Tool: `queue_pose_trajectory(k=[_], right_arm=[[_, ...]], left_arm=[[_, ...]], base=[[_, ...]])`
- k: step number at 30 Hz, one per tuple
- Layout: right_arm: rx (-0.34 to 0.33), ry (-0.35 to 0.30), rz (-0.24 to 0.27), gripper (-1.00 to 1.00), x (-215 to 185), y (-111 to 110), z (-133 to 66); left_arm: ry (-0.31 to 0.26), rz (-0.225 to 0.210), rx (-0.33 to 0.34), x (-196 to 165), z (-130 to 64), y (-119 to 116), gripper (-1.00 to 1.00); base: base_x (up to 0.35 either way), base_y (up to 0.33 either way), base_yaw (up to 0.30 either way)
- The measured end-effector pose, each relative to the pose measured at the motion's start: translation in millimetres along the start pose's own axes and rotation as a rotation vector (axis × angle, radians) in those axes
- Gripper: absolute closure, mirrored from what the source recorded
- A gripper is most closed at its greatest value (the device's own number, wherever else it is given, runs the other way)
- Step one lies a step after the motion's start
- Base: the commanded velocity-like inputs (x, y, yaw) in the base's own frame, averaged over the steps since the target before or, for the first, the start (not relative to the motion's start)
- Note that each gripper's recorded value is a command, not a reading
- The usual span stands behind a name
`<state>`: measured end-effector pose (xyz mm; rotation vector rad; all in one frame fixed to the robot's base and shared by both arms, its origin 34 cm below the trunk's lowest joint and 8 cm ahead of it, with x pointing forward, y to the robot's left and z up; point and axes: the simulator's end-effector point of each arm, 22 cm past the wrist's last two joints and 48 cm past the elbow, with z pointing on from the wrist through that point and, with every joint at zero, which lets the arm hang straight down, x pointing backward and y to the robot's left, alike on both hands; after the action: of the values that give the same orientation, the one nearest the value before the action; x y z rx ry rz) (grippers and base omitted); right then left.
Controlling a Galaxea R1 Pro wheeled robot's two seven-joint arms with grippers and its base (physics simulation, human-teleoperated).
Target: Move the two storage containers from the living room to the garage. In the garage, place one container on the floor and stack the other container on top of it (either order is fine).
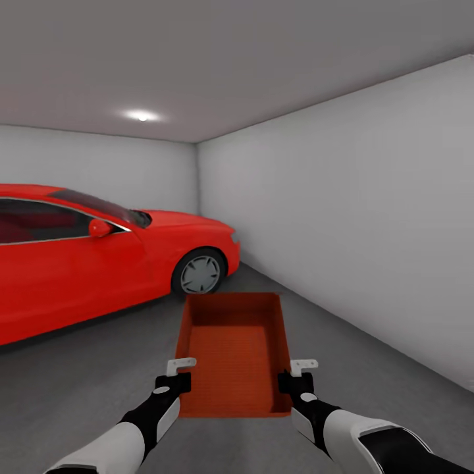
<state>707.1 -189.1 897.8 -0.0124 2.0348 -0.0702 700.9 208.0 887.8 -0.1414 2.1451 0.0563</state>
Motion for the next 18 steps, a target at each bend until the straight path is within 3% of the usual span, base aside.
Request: queue_pose_trajectory(k=[18], right_arm=[[0.0, -0.001, -0.001, 1.0, -0.5, 0.0, 0.1]], left_arm=[[-0.001, 0.0, 0.0, -0.3, 0.0, 0.0, 1.0]], base=[[0.321, 0.092, -0.275]])
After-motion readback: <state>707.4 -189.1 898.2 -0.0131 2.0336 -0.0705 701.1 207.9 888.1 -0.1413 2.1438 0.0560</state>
